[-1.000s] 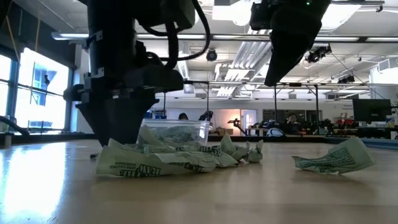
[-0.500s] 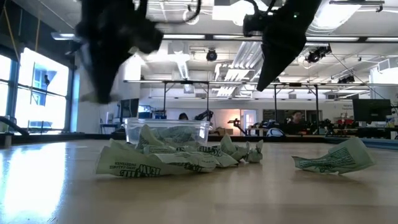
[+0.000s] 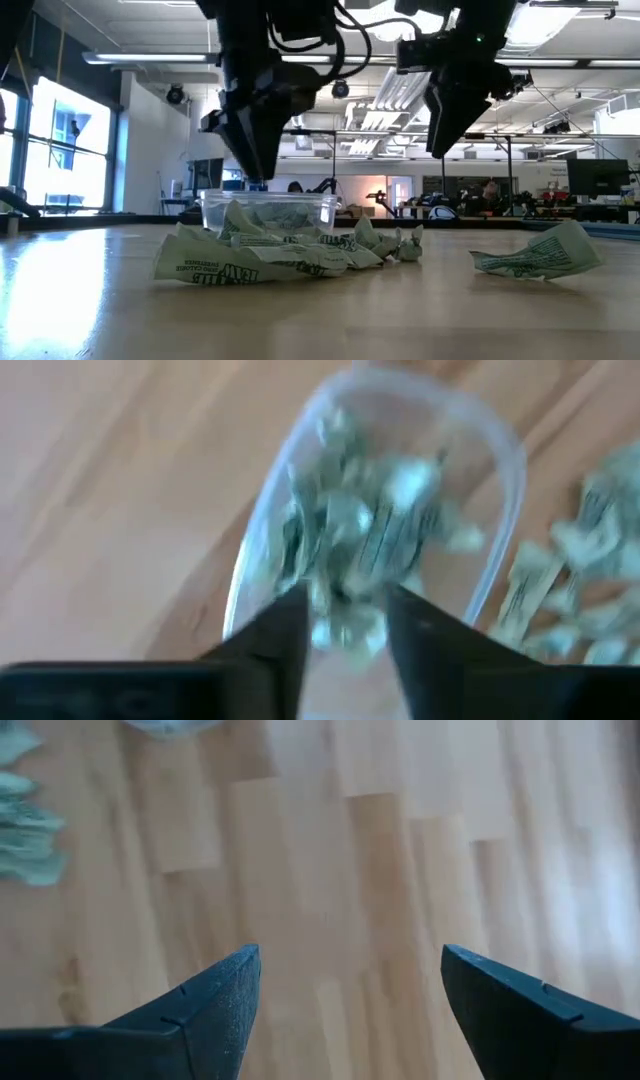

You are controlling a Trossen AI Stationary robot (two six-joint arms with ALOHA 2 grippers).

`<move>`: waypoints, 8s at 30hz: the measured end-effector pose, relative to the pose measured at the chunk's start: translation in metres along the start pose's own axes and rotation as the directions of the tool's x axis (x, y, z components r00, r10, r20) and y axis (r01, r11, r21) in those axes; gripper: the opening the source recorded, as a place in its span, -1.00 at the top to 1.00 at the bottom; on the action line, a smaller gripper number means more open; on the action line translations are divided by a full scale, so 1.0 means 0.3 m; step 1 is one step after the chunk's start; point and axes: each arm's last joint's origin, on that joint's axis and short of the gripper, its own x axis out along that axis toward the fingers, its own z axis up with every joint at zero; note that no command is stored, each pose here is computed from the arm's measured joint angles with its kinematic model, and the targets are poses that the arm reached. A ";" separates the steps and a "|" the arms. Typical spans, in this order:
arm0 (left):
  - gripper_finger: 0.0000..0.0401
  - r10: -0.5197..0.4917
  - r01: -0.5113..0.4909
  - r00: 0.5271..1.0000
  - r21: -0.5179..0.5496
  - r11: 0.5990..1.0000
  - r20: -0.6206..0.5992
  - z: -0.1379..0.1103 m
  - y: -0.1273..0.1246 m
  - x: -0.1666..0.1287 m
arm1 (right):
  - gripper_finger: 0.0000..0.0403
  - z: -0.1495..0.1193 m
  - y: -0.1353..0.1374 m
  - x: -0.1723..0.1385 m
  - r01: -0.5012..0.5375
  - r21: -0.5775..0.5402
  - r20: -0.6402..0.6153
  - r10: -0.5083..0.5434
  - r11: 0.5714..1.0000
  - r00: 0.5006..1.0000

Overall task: Pick and place Stevia / Truvia into bins
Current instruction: Put the stevia packet into the transparent container

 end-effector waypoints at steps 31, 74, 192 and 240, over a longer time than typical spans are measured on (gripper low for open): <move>0.08 0.063 -0.061 0.997 -0.033 0.998 0.053 -0.485 -0.213 -0.220 | -0.48 -0.184 0.610 0.144 -0.345 0.028 0.105 0.341 0.938 0.934; 0.71 0.221 -0.156 0.965 -0.376 0.914 0.138 -0.524 -0.112 -0.218 | 0.66 0.321 0.094 0.288 -0.399 -0.033 0.262 0.393 0.916 0.881; 0.83 -0.283 0.154 0.959 0.775 0.613 0.033 -0.234 -0.230 0.040 | -0.33 -0.171 0.147 -0.004 0.061 0.168 -0.012 -0.060 0.984 0.998; 0.10 0.090 -0.077 0.996 -0.369 0.926 0.017 -0.296 -0.256 0.240 | -0.33 -0.091 0.098 0.020 -0.094 0.143 0.106 0.079 0.985 0.991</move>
